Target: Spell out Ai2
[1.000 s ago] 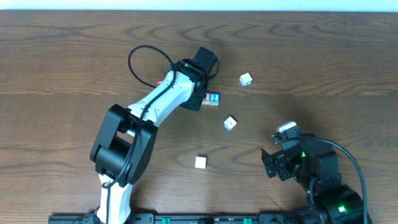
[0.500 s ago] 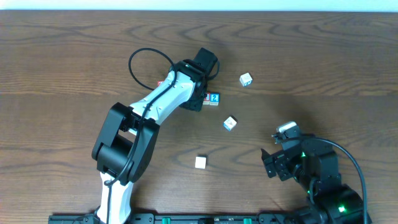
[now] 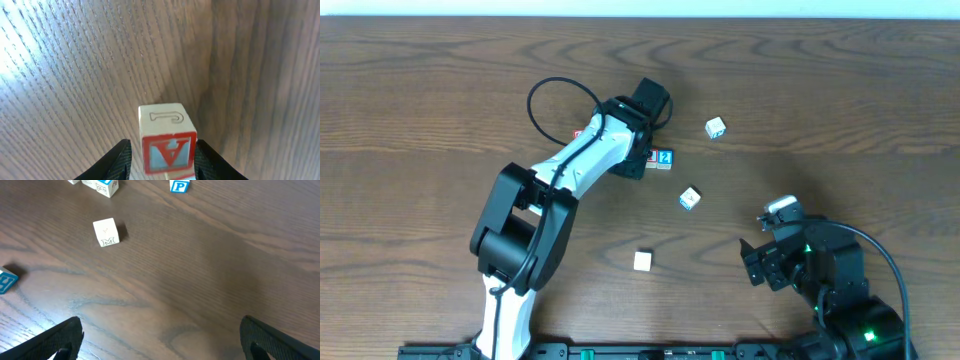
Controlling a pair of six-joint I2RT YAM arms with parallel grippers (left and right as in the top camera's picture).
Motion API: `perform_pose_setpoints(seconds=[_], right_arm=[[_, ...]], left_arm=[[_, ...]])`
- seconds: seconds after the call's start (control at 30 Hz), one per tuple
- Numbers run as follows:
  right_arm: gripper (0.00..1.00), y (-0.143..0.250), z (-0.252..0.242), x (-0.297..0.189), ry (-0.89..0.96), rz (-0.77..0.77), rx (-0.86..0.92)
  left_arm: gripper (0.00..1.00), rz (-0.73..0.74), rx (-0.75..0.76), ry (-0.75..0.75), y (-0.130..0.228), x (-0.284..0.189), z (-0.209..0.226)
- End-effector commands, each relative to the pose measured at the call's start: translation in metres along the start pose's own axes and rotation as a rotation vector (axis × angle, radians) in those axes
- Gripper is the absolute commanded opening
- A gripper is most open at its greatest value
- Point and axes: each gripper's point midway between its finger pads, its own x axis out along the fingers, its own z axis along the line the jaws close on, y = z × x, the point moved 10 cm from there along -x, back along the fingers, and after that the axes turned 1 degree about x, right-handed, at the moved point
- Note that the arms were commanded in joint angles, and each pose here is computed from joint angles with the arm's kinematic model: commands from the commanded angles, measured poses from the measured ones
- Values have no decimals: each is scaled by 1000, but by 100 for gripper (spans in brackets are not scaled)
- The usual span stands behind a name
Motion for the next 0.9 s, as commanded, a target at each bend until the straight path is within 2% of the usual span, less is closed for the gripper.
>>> perform_pose_setpoints(seconds=[0.0,0.23,0.47,0.87], right_arm=[[99,0,-2,0,13,0,13],[99,0,-2,0,13,0,13],[99,0,-2,0,13,0,13],[99,0,-2,0,13,0,13]], left_arm=[[42,-27,-17,-13,-5,8,-2],[41,-29,-25,-10,-9,9,-3],[26,-27,-25,-4,-8,9,-4],[11,-9,-63,-29,-9,9,-1]])
